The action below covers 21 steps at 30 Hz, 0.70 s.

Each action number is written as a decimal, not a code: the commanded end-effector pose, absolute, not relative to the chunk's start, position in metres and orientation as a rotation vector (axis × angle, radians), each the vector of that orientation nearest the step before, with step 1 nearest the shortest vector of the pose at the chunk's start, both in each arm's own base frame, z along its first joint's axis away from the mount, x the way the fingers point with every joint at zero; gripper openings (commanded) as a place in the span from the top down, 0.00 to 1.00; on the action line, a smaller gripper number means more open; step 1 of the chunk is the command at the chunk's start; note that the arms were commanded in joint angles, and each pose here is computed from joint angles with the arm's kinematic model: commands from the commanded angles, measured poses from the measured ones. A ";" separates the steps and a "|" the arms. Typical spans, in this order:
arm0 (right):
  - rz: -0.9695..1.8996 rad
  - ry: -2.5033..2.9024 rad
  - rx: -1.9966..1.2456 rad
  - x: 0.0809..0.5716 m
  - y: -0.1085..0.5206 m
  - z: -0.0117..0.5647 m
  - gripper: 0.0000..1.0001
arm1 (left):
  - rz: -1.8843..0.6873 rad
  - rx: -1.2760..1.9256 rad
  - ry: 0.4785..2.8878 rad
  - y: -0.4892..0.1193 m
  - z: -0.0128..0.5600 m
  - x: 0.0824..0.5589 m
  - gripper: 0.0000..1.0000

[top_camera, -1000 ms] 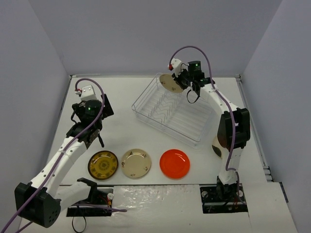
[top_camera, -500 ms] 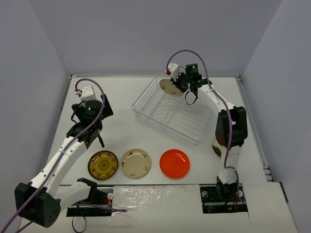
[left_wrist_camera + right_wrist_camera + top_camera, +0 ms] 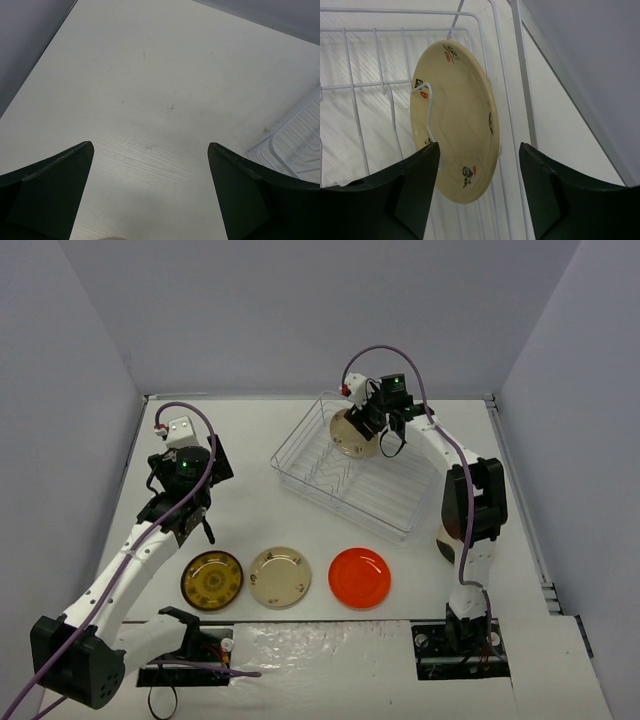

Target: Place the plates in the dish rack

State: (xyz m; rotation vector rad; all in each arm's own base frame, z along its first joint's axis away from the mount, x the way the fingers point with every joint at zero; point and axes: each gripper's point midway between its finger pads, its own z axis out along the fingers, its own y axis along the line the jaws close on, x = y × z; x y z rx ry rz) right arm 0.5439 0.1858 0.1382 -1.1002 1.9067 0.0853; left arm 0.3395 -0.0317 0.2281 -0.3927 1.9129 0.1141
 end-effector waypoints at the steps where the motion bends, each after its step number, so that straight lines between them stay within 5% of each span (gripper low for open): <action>1: 0.077 1.763 -1.020 0.550 0.195 0.209 0.33 | 0.093 -0.410 1.849 -0.030 0.250 0.343 0.03; 10: 0.079 1.670 -0.566 0.535 0.158 0.326 0.00 | 0.013 -0.367 1.796 -0.042 0.268 0.352 0.03; 15: 0.137 1.743 -0.062 0.506 0.083 0.359 0.00 | -0.057 -0.333 1.802 -0.053 0.275 0.372 0.03; 21: 0.011 1.878 0.511 0.424 -0.024 0.293 0.00 | -0.169 -0.312 1.826 -0.059 0.267 0.398 0.03</action>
